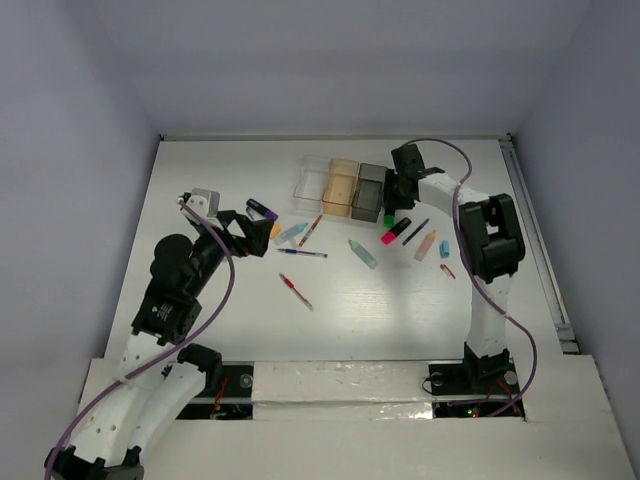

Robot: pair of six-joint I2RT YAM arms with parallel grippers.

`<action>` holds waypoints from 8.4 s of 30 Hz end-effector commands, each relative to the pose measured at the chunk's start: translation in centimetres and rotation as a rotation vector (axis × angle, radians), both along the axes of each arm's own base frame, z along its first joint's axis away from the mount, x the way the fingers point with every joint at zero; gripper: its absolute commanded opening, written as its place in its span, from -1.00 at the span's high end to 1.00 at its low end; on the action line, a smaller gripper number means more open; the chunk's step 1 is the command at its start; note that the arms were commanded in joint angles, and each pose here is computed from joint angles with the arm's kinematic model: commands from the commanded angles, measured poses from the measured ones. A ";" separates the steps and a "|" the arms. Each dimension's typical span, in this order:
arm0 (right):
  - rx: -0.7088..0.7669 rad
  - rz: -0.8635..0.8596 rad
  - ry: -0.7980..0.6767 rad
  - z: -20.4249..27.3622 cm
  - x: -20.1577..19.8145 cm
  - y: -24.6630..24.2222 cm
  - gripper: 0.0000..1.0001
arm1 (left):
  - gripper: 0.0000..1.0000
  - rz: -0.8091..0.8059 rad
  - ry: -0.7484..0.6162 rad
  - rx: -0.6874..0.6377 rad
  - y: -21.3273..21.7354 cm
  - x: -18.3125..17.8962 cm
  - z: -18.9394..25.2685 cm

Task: Sort the stationery into containers
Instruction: Pick up the pen from the center of the board, then place the pen in the storage box, then pick up the pen from the center of the board, then place the pen in the storage box, then pick up the pen from the center of the board, then place the pen in the storage box.

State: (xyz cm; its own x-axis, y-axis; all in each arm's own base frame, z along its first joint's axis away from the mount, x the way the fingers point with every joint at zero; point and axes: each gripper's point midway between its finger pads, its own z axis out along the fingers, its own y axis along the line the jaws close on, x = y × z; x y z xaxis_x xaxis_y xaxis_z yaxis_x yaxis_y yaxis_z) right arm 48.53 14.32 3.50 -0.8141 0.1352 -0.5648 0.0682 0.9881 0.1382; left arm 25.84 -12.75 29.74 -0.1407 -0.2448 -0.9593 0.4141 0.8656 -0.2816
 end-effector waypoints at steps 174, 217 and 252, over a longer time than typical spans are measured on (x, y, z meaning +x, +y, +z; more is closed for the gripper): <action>0.466 0.330 -0.469 19.1 -9.9 11.4 0.42 | -0.30 0.812 0.638 -0.141 0.9 18.4 -17.4; 0.472 0.431 -0.503 22.0 -14.7 11.1 0.23 | 0.21 0.814 0.850 0.003 1.5 22.4 -27.5; 0.349 0.148 -0.591 19.7 -16.4 4.2 0.25 | 1.00 -0.127 0.352 0.139 -18.6 23.0 -7.8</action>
State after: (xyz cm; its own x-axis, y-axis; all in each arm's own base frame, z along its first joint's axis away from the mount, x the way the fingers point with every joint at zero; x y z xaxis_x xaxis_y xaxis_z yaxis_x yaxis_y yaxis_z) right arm 32.09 19.25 22.51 -0.4519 0.2785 -0.8475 -0.2759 0.8598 0.4296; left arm 49.10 -30.13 21.23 -0.4898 -0.1635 -0.8563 0.3026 0.8893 -0.3429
